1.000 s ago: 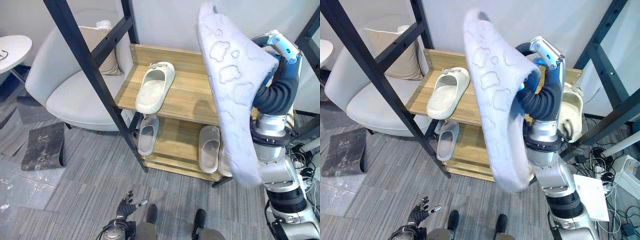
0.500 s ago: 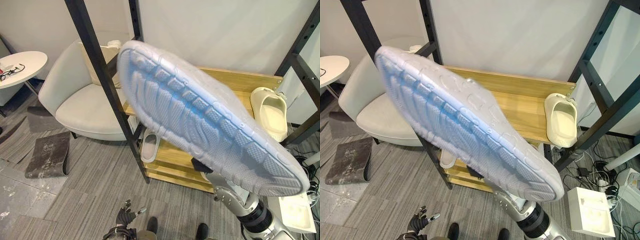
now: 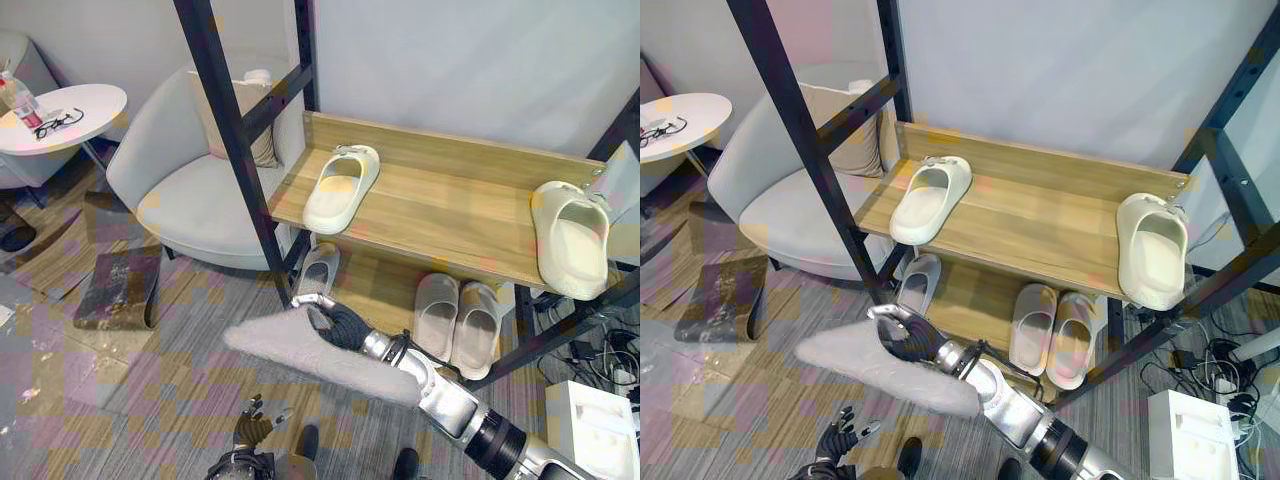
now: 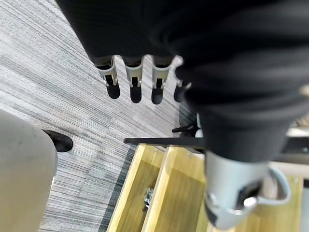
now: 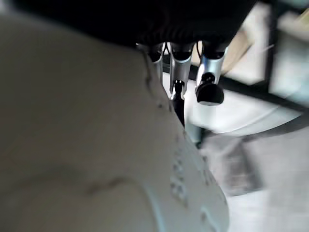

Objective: Arrange the slippers neatly on the shoe rack.

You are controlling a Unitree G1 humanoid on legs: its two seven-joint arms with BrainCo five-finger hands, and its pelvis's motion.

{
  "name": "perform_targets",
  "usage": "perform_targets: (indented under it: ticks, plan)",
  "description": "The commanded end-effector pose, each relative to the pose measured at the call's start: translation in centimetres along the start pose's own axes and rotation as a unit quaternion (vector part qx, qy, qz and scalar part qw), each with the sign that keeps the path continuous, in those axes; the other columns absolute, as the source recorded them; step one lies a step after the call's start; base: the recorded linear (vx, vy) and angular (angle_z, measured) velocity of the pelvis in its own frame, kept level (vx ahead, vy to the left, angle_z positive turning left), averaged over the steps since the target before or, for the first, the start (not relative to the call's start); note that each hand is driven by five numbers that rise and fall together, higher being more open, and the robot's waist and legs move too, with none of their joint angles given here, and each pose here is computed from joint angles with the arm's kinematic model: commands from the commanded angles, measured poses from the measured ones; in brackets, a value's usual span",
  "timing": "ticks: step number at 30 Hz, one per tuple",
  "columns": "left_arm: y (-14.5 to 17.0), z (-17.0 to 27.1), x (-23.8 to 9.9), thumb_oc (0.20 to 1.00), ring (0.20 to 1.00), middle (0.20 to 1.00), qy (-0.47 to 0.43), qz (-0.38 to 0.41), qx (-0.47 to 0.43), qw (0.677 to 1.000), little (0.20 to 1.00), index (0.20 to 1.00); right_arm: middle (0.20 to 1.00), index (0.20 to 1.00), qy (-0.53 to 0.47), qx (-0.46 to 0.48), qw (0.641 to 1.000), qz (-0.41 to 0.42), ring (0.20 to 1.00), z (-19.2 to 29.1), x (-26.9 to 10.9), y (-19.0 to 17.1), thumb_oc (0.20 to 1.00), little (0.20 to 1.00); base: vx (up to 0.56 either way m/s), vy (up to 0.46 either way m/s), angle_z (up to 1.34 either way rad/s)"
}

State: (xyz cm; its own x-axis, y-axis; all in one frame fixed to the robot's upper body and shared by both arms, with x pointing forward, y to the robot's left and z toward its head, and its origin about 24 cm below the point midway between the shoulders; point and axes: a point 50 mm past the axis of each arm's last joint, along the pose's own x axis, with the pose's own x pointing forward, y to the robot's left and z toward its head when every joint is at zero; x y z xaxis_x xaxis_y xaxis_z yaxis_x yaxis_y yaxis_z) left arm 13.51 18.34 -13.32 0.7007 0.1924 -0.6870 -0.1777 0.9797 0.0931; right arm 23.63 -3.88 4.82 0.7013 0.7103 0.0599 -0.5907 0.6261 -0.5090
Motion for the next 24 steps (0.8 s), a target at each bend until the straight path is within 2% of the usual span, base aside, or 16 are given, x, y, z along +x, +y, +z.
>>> perform_targets:
  ticks: [1, 2, 3, 4, 6, 9, 11, 12, 13, 14, 15, 17, 18, 20, 21, 24]
  plan:
    - [-0.3, 1.1, 0.7, 1.0, 1.0, 1.0, -0.022, -0.021, -0.018, 0.999, 1.0, 1.0, 0.2, 0.2, -0.057, -0.137, 0.984, -0.099, 0.2, 1.8, 2.0, -3.7, 0.2, 0.2, -0.05, 0.004, 0.06]
    - [0.0, -0.1, 0.5, 1.0, 1.0, 1.0, 0.0, -0.008, 0.038, 0.999, 1.0, 1.0, 0.2, 0.2, -0.049, -0.165, 0.978, -0.118, 0.2, 1.2, 2.3, -4.3, 0.2, 0.2, -0.11, 0.006, 0.1]
    - [-0.4, 0.4, 0.7, 1.0, 1.0, 1.0, -0.008, -0.008, 0.024, 1.0, 1.0, 1.0, 0.2, 0.2, -0.039, -0.216, 0.965, -0.143, 0.2, 0.8, 2.4, -5.6, 0.2, 0.2, -0.21, 0.004, 0.23]
    - [-1.2, 2.6, 1.2, 1.0, 1.0, 1.0, -0.053, -0.02, 0.02, 0.998, 1.0, 1.0, 0.2, 0.2, -0.026, -0.276, 0.941, -0.194, 0.2, 0.2, 2.2, -7.6, 0.2, 0.2, -0.19, 0.012, 0.3]
    - [-1.3, 3.1, 1.3, 1.0, 1.0, 1.0, -0.063, -0.025, 0.018, 0.998, 1.0, 1.0, 0.2, 0.2, -0.016, -0.292, 0.935, -0.2, 0.2, -0.1, 2.3, -8.1, 0.2, 0.2, -0.16, 0.032, 0.23]
    - [-1.9, 5.7, 1.4, 1.0, 1.0, 1.0, -0.119, -0.046, 0.003, 0.992, 1.0, 1.0, 0.2, 0.2, 0.017, -0.335, 0.907, -0.253, 0.2, -0.7, 3.1, -11.1, 0.2, 0.2, -0.23, 0.078, 0.12]
    - [-2.3, 7.5, 1.2, 1.0, 1.0, 1.0, -0.154, -0.065, -0.006, 0.986, 1.0, 1.0, 0.2, 0.2, 0.05, -0.377, 0.869, -0.317, 0.2, -0.9, 3.0, -15.3, 0.2, 0.2, -0.22, 0.121, 0.03]
    - [-2.3, 7.5, 1.2, 1.0, 1.0, 1.0, -0.154, -0.065, -0.006, 0.986, 1.0, 1.0, 0.2, 0.2, 0.05, -0.377, 0.868, -0.318, 0.2, -0.8, 3.0, -15.3, 0.2, 0.2, -0.17, 0.131, 0.09]
    - [-2.6, 8.3, 1.1, 1.0, 1.0, 1.0, -0.172, -0.079, -0.004, 0.982, 1.0, 1.0, 0.2, 0.2, 0.067, -0.408, 0.839, -0.354, 0.2, -0.6, 2.6, -18.1, 0.2, 0.2, -0.08, 0.098, 0.08]
    - [-2.8, 8.6, 1.1, 1.0, 1.0, 1.0, -0.174, -0.081, -0.005, 0.981, 1.0, 1.0, 0.2, 0.2, 0.08, -0.429, 0.824, -0.363, 0.2, -0.7, 2.4, -19.3, 0.2, 0.2, -0.08, 0.098, 0.11]
    - [-2.8, 8.6, 1.1, 1.0, 1.0, 1.0, -0.175, -0.081, -0.005, 0.981, 1.0, 1.0, 0.2, 0.2, 0.079, -0.429, 0.823, -0.363, 0.2, -0.6, 2.4, -19.3, 0.2, 0.2, -0.04, 0.067, 0.1]
    - [-3.0, 9.5, 1.2, 1.0, 1.0, 1.0, -0.188, -0.086, -0.009, 0.978, 1.0, 1.0, 0.2, 0.2, 0.097, -0.462, 0.793, -0.385, 0.2, -0.2, 2.1, -21.6, 0.2, 0.2, -0.07, 0.102, 0.18]
    - [-3.1, 10.5, 0.9, 1.0, 1.0, 1.0, -0.21, -0.096, -0.013, 0.973, 1.0, 1.0, 0.2, 0.2, 0.127, -0.495, 0.76, -0.402, 0.2, -0.2, 1.3, -24.0, 0.2, 0.2, -0.06, 0.106, 0.19]
    - [-3.0, 10.4, 1.0, 1.0, 1.0, 1.0, -0.205, -0.095, -0.01, 0.974, 1.0, 1.0, 0.2, 0.2, 0.133, -0.499, 0.751, -0.412, 0.2, 0.2, 1.2, -24.9, 0.2, 0.2, -0.02, 0.079, 0.13]
    - [-3.1, 10.5, 0.9, 1.0, 1.0, 1.0, -0.209, -0.1, -0.012, 0.973, 1.0, 1.0, 0.2, 0.2, 0.154, -0.518, 0.731, -0.418, 0.2, 0.1, 0.6, -26.2, 0.2, 0.2, 0.07, 0.056, 0.12]
    - [-3.2, 10.9, 0.8, 1.0, 1.0, 1.0, -0.216, -0.107, -0.015, 0.97, 1.0, 1.0, 0.2, 0.2, 0.177, -0.543, 0.702, -0.425, 0.2, 0.4, -0.1, -27.9, 0.2, 0.2, 0.03, 0.028, 0.08]
